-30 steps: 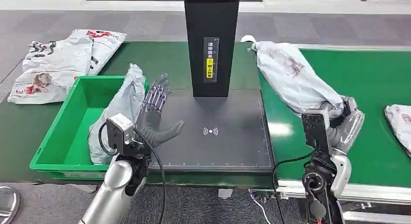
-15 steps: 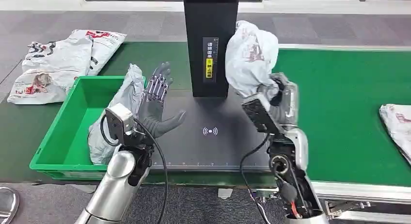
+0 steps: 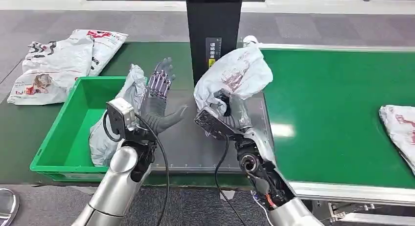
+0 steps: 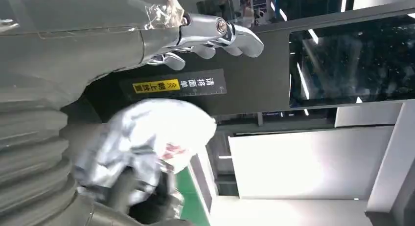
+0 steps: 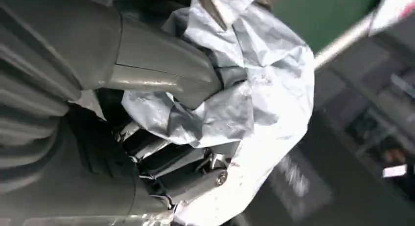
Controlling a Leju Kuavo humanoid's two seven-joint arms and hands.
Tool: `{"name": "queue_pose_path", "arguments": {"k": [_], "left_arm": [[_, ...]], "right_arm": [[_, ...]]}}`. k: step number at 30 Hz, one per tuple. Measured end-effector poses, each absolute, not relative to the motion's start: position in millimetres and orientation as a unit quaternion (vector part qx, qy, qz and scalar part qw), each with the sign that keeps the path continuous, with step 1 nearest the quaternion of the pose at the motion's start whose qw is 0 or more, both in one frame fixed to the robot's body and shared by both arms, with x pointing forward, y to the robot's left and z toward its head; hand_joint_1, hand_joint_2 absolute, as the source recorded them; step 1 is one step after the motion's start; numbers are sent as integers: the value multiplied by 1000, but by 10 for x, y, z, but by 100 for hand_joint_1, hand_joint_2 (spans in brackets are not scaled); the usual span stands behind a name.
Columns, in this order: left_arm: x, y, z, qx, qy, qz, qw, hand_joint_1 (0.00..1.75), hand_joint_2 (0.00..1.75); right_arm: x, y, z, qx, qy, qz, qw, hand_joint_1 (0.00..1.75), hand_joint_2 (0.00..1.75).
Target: Moved the parcel from conveyor to table for the left to box.
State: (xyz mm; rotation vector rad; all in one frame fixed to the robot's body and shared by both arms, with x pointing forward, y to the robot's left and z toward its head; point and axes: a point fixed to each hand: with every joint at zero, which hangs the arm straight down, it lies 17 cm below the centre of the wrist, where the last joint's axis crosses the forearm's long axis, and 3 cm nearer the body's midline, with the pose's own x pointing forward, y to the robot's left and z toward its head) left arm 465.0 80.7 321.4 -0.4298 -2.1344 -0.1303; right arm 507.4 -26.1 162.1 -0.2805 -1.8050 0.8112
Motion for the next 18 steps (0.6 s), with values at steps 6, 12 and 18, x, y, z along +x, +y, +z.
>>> {"name": "queue_pose_path", "arguments": {"k": [6,12,18], "left_arm": [[4677,806,3208,-175,-867,-51,464,0,175],[4690,824,3212,-176,-867,-48,464,0,175],[4707,867,3194,-170,-867,-46,466,0,175]], "right_arm": [[4965,-36,1471,-78,-749,364,548,164,175],[4903,102,1410,-43,-743,370,556,0,175],[4936,88,1403,-43,-743,355,566,0,175]]}}
